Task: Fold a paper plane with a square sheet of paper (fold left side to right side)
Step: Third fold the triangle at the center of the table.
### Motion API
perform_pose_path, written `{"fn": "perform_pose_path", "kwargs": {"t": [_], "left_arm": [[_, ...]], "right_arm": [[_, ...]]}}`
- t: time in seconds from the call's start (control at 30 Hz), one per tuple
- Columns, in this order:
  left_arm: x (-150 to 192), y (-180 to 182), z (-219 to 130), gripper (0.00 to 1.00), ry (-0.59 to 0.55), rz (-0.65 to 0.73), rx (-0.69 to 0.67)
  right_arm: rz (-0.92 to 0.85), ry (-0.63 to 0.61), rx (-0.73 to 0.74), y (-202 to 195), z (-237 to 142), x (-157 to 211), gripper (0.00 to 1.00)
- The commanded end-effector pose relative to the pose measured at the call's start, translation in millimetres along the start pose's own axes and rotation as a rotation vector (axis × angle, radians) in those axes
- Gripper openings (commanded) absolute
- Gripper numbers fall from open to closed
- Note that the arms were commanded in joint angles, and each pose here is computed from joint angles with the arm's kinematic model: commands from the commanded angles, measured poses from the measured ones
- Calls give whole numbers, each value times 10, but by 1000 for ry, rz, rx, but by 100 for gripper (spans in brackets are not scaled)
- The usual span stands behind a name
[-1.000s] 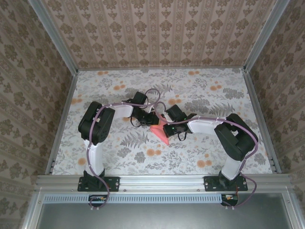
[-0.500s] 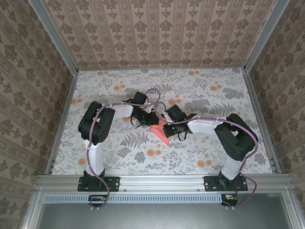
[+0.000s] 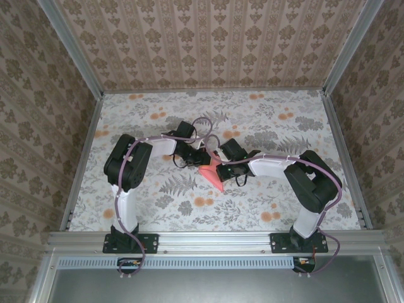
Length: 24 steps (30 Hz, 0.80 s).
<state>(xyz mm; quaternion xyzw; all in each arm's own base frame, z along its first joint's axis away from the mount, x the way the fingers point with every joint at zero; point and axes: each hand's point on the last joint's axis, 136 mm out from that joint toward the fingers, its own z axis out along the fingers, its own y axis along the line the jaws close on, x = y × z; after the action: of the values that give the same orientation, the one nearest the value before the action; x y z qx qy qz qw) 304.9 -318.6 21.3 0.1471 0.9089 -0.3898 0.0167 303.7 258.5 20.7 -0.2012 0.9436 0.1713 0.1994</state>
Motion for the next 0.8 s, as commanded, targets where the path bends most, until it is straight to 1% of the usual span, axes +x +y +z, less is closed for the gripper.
{"fn": "perform_pose_path", "kwargs": {"t": [0.0, 0.27, 0.77], "left_arm": [[170, 205, 129, 10, 62, -26, -66], [175, 210, 139, 10, 64, -26, -68], [173, 196, 142, 10, 64, -24, -64]], "right_arm": [[4, -16, 6, 20, -37, -50, 0], [6, -32, 4, 29, -64, -84, 0], [13, -14, 16, -7, 6, -47, 0]]}}
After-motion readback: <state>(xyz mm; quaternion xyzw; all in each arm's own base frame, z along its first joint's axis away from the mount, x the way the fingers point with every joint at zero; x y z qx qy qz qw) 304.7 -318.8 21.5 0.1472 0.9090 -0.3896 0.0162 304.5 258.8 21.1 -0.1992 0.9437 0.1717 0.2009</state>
